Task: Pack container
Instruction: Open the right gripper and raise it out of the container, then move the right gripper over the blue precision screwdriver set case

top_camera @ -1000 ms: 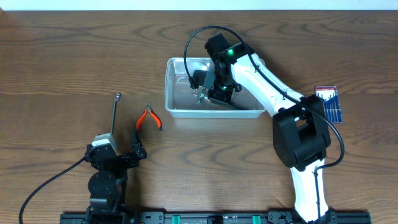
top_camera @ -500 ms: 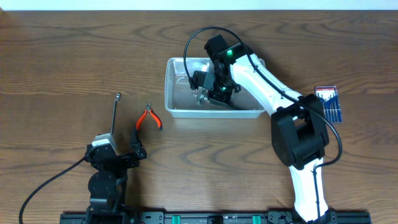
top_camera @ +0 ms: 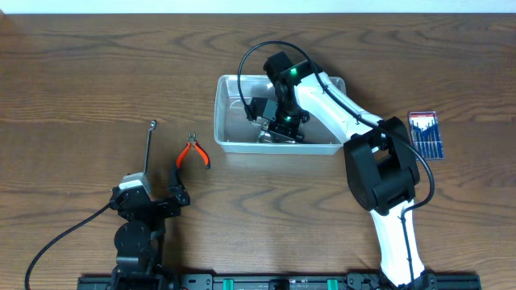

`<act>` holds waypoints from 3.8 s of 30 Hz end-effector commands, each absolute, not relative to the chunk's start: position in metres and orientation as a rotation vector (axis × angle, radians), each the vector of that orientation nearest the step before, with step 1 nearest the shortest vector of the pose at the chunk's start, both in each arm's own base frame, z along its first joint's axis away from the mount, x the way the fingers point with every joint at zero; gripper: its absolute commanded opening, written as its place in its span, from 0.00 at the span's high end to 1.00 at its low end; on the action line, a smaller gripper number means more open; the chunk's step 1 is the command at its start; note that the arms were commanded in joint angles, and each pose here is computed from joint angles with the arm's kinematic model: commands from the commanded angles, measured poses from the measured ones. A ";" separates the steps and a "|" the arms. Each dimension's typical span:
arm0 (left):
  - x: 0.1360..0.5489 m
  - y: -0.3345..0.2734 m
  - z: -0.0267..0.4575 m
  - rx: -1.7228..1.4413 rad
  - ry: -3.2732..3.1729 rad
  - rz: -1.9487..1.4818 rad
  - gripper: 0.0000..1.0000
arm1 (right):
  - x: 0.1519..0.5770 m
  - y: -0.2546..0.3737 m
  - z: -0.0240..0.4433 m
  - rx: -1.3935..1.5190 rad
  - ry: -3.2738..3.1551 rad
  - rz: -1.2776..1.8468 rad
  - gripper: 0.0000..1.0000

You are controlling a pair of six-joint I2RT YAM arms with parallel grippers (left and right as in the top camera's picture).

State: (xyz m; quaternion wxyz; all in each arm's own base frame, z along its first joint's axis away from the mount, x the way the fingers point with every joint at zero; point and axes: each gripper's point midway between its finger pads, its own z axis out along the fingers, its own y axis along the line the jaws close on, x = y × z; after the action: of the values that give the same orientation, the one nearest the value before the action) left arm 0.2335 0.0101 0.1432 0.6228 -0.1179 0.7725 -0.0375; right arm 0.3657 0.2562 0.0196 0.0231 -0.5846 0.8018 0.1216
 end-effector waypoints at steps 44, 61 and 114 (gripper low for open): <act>0.233 0.010 0.130 -0.261 1.804 -0.067 0.02 | 0.431 0.026 0.359 -0.329 2.482 -0.029 0.01; 0.233 0.010 0.130 -0.261 1.804 -0.067 0.02 | 0.364 -0.061 0.253 -0.275 2.916 -0.040 0.01; 0.233 0.010 0.130 -0.261 1.804 -0.067 0.02 | 0.374 -0.124 0.072 -0.139 3.110 0.083 0.01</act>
State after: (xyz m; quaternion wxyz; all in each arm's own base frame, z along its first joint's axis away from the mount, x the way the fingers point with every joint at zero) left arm 0.2335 0.0101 0.1432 0.6228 -0.1179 0.7725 -0.0375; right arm 0.3734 -0.1286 0.0826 0.0251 -0.0490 0.9983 0.0184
